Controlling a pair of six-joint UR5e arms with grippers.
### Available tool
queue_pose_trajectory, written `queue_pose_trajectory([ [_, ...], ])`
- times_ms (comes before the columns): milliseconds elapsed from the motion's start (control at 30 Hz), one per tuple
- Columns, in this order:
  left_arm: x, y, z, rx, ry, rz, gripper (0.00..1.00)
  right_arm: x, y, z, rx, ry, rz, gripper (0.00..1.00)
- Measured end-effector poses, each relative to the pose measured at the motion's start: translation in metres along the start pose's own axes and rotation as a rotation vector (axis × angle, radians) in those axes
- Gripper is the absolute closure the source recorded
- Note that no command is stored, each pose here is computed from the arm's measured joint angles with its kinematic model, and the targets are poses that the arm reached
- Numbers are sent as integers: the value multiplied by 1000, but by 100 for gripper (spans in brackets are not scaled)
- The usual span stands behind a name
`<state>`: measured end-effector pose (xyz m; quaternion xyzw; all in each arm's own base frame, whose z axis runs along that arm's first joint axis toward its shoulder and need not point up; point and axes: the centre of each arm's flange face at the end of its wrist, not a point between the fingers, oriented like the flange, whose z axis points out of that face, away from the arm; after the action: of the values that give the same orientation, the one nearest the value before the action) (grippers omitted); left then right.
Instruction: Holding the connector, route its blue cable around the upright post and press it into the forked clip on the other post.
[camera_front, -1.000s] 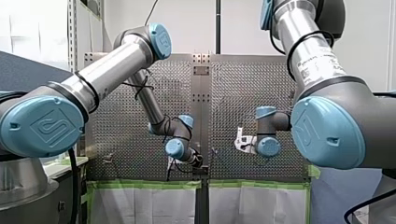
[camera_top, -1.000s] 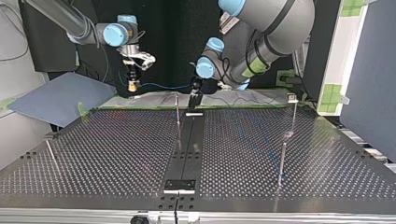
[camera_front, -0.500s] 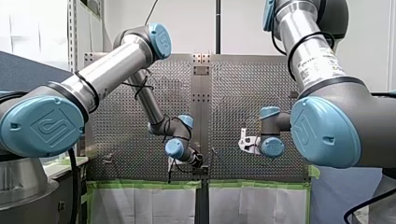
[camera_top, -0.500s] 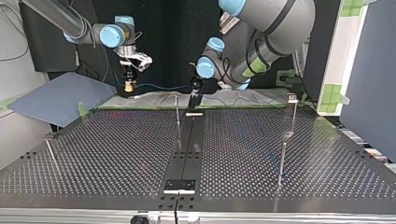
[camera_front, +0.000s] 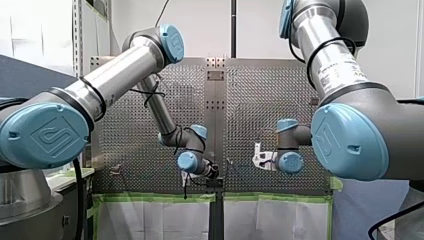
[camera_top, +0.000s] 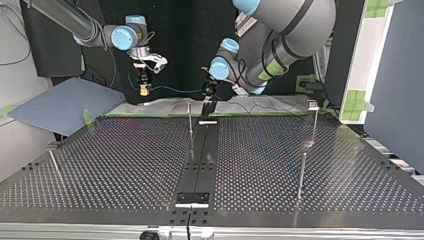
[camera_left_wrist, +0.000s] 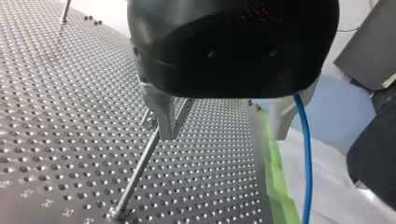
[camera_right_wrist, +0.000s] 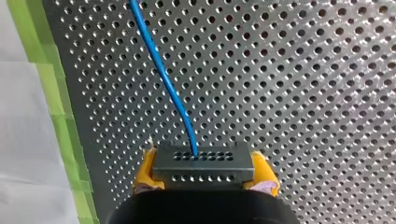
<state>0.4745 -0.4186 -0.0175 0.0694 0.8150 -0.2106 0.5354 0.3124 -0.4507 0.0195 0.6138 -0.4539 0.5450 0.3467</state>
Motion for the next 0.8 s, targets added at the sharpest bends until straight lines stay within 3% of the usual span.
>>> queue_pose_trajectory([
  [267,-1,-2,-1,-43,-26,1,0,-2,-2,1,13,-2,-6,82],
  [433,-2,-8,-3,-64,-48,6,0,-13,-5,5,31,-26,-17,82],
  [800,0,-19,-8,-122,-88,13,0,-12,-5,17,52,-22,-4,82],
])
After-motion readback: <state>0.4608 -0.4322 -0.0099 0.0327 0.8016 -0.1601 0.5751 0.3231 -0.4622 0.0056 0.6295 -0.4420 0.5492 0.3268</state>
